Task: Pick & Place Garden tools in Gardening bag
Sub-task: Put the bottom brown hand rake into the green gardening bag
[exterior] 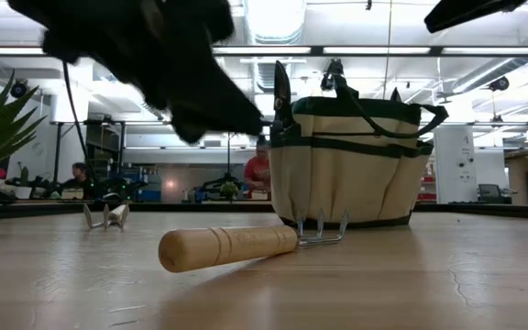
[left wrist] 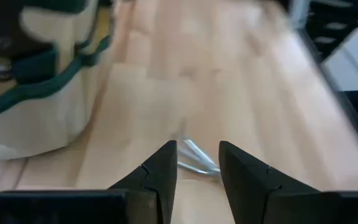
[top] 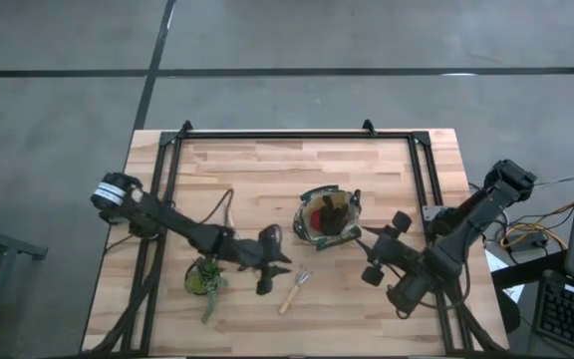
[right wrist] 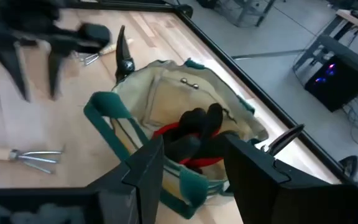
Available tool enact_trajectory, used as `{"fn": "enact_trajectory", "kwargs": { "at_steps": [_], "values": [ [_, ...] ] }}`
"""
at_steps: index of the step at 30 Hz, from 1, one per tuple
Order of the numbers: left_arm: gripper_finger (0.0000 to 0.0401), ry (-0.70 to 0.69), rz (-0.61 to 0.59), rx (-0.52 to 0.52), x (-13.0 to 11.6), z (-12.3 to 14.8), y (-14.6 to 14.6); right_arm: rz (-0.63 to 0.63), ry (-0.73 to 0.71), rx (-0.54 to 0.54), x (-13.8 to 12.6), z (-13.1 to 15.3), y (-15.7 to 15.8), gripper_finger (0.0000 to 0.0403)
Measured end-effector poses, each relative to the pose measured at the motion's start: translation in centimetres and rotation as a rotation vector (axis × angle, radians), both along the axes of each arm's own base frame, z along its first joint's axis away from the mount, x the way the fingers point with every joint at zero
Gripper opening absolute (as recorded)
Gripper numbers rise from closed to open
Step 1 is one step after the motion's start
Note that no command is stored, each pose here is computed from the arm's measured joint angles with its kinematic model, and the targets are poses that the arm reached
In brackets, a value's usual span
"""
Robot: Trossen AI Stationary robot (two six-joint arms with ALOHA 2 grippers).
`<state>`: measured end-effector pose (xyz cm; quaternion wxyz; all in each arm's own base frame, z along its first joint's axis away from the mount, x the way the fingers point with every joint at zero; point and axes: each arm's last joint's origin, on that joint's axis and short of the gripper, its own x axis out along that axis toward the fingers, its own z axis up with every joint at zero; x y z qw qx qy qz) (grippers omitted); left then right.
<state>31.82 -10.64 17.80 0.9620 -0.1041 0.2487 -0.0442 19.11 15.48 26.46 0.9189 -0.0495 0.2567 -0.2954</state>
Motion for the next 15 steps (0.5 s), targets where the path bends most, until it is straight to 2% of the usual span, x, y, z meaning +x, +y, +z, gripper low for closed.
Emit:
{"fn": "enact_trajectory", "kwargs": {
  "at_steps": [8,15],
  "values": [
    [0.0122,0.084,0.025,0.069,2.3,-3.2,1.5,0.021,-0.011,0.014,-0.4,-0.4,0.5,0.0151],
    [0.0122,0.131,0.007,0.133,4.3,-5.6,1.6,0.021,-0.025,0.017,-0.3,-0.4,0.6,0.0156]
  ]
}}
